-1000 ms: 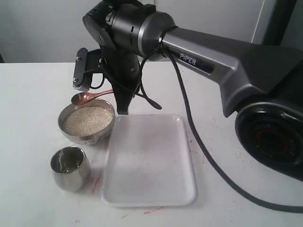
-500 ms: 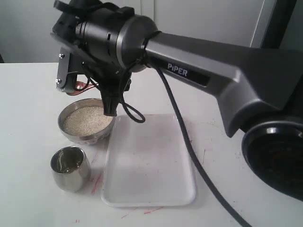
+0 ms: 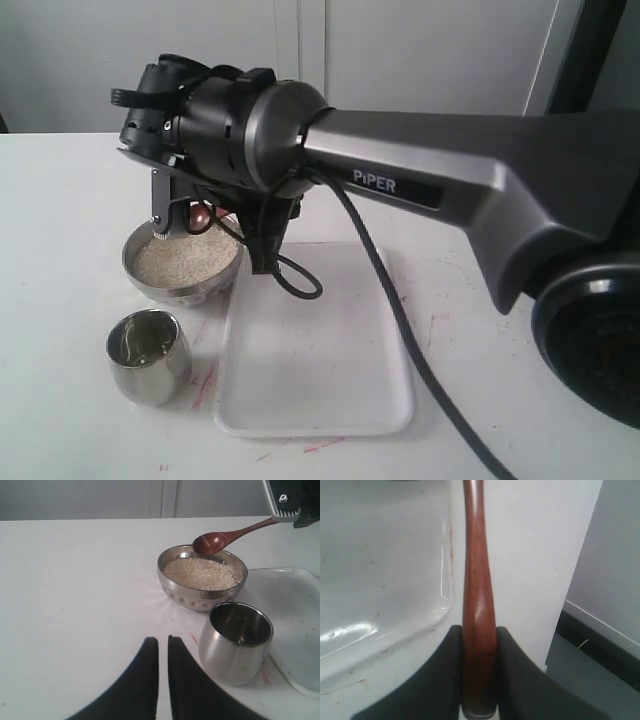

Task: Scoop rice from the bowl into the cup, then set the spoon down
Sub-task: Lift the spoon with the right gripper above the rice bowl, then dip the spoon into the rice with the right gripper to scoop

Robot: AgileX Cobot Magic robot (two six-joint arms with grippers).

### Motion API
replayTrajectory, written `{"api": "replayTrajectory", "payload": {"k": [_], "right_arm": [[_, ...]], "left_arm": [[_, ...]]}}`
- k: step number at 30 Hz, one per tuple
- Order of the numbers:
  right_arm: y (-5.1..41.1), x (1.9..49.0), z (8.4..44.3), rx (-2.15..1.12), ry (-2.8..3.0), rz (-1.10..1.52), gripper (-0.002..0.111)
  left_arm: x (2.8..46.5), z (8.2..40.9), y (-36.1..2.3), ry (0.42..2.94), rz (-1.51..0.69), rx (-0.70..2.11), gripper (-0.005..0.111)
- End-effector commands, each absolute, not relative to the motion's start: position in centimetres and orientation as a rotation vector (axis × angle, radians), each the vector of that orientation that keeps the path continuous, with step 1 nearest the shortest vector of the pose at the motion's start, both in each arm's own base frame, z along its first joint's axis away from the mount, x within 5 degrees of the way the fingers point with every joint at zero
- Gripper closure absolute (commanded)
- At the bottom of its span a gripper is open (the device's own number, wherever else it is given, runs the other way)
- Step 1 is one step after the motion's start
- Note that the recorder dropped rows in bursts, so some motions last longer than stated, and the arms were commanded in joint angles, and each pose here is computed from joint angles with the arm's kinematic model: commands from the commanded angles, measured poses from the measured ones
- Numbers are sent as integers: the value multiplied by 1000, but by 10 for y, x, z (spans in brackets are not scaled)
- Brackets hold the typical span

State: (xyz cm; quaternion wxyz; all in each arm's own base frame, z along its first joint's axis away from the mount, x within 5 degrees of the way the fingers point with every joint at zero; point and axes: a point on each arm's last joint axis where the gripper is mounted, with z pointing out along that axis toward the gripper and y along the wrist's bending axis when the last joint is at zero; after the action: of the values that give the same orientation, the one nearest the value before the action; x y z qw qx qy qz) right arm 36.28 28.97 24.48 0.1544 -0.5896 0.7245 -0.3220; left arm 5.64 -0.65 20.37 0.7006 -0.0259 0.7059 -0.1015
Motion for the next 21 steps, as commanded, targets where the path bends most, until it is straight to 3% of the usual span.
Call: {"api": "replayTrajectory", "payload": {"k": [1, 21], "right_arm": [[287, 360, 243, -1697, 2076, -949, 108], [290, 361, 222, -1785, 2097, -924, 108]], "left_arm": [[56, 206, -6, 1562, -232, -65, 92], [56, 206, -6, 1562, -232, -65, 92]]}}
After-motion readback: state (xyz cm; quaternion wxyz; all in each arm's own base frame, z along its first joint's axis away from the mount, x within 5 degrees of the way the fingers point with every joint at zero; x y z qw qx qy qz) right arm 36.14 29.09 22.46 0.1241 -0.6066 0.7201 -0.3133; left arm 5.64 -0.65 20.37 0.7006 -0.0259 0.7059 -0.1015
